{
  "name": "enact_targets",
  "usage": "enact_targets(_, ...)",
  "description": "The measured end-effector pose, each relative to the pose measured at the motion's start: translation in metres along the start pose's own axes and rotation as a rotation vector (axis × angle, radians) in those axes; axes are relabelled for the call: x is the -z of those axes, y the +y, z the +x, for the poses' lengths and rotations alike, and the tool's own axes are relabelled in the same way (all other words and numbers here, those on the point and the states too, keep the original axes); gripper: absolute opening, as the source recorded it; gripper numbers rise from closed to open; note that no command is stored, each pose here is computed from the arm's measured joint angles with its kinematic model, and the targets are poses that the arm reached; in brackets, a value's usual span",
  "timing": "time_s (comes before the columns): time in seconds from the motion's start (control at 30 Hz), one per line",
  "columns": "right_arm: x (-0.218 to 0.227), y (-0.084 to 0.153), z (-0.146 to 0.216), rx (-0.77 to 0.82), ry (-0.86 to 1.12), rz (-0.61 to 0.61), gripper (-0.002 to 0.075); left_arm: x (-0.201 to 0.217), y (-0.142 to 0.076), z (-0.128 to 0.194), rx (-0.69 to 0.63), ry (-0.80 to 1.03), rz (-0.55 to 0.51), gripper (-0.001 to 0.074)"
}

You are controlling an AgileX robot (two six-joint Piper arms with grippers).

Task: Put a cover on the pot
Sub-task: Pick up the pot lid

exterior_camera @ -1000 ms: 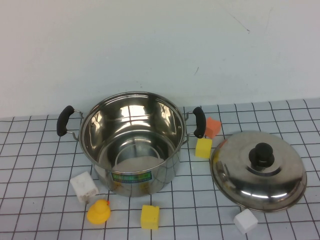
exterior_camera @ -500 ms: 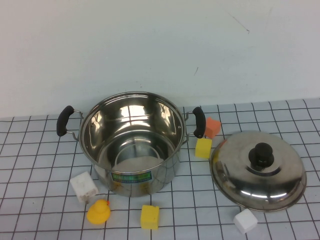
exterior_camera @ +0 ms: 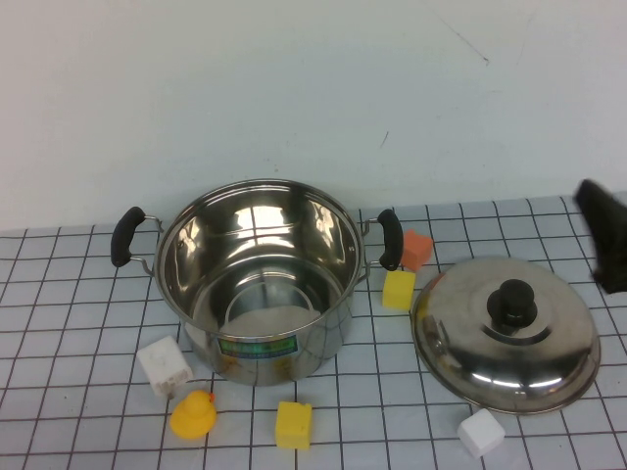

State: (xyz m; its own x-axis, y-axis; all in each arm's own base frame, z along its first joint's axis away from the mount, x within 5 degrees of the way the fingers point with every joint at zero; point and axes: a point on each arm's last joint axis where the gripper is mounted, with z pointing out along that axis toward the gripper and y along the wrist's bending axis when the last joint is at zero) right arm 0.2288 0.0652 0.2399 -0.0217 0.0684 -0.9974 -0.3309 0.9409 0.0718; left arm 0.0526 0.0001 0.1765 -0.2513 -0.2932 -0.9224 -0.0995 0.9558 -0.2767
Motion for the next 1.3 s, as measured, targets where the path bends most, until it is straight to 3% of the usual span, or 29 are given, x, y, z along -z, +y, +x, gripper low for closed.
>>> enact_targets(0.1,-0.018,-0.001,0.026,0.008,-0.009,-0.023,0.0561,0.0,0.0,0.0,0.0,0.0,0.0,-0.0003)
enact_targets(0.33,-0.038,0.0,0.093,0.054,0.194,-0.05,0.0573,0.0,0.0,0.0,0.0,0.0,0.0,-0.0003)
enact_targets(0.73,-0.066,-0.006,0.131,0.07,0.277,-0.04,0.0573,0.0,0.0,0.0,0.0,0.0,0.0,-0.0003)
enact_targets(1.3,-0.072,-0.014,0.17,0.042,0.374,0.023,0.0571,0.0,0.0,0.0,0.0,0.0,0.0,-0.0003)
